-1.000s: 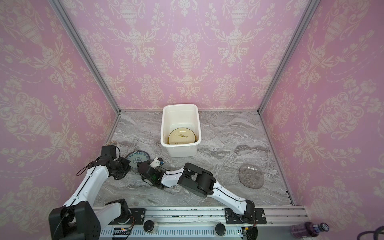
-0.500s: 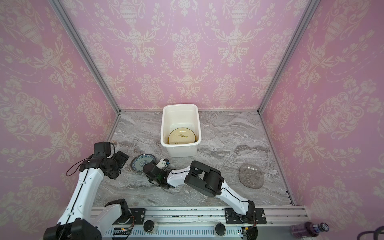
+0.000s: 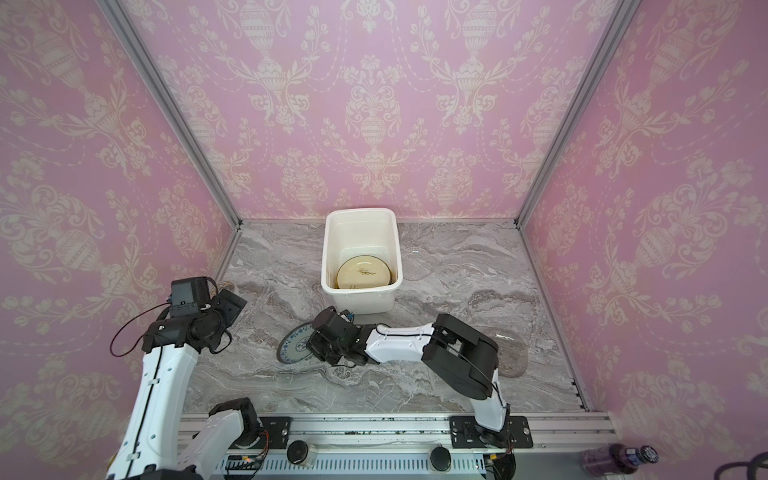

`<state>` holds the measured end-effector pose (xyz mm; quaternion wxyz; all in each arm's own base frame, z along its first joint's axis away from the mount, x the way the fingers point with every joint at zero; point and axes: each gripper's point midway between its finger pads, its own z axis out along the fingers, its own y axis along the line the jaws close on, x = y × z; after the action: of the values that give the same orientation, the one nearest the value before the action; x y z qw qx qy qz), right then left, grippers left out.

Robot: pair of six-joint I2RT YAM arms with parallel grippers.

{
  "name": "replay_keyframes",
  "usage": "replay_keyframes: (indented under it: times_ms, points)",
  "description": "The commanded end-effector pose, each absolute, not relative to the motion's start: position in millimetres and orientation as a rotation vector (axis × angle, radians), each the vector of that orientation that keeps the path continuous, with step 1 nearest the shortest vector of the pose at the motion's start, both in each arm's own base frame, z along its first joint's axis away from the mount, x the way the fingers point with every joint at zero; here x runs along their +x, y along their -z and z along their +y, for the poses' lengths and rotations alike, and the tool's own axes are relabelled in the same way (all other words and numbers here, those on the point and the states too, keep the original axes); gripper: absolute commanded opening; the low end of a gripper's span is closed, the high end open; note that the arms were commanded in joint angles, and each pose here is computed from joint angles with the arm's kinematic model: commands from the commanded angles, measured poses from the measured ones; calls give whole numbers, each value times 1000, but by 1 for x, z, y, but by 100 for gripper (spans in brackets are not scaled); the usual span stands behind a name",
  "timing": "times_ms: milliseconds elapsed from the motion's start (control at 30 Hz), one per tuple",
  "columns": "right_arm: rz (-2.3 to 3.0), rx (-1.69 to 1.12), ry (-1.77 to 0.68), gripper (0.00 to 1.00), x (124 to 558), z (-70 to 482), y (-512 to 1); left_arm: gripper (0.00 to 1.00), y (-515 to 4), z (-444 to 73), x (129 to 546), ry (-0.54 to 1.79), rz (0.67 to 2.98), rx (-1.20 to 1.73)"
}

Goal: Place the plates into the plastic bin on the countertop
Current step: 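Close the right gripper on the floral plate's rim and tilt it up, then lift the floral plate with the right gripper and carry it over the bin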

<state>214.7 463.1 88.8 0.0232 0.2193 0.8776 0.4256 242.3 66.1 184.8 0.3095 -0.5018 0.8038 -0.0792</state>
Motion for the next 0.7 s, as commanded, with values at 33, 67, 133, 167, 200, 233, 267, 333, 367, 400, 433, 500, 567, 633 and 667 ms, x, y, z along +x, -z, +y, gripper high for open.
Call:
replay_keyframes:
  times_ms: [33,67,133,167,200,233,267,333,367,400,433,500,567,633,667]
  points:
    - [2836,297,-1257,1,189,442,-115,93,-209,64,259,247,2082,-1252]
    - [2825,210,-1264,1,189,445,-134,93,-214,63,261,246,2080,-1238]
    - [2835,39,-1209,1,180,434,-153,99,-225,64,263,222,2074,-1205]
    - [2839,-12,-1186,2,176,427,-162,99,-232,63,266,217,2066,-1181]
    - [2834,-69,-1166,1,172,419,-172,99,-239,62,269,218,2058,-1157]
    - [2822,-130,-1149,1,168,411,-183,99,-245,61,272,222,2048,-1136]
    - [2808,-183,-1138,1,167,405,-194,99,-251,59,276,237,2039,-1115]
    - [2791,-297,-1079,1,165,387,-217,99,-263,48,287,290,2029,-1046]
    - [2789,-349,-1031,1,166,376,-225,99,-270,41,294,312,2027,-999]
    - [2780,-386,-995,1,169,366,-237,99,-278,33,301,326,2025,-934]
    - [2769,-404,-972,1,173,357,-246,99,-287,24,307,336,2013,-872]
    - [2747,-407,-950,1,186,339,-266,99,-308,4,319,352,1991,-721]
    - [2717,-385,-957,2,202,326,-281,99,-322,-17,328,378,1985,-592]
    - [2698,-340,-960,2,221,312,-291,99,-333,-37,336,416,2005,-467]
    - [2694,-329,-960,2,228,308,-293,99,-336,-48,339,439,2019,-411]
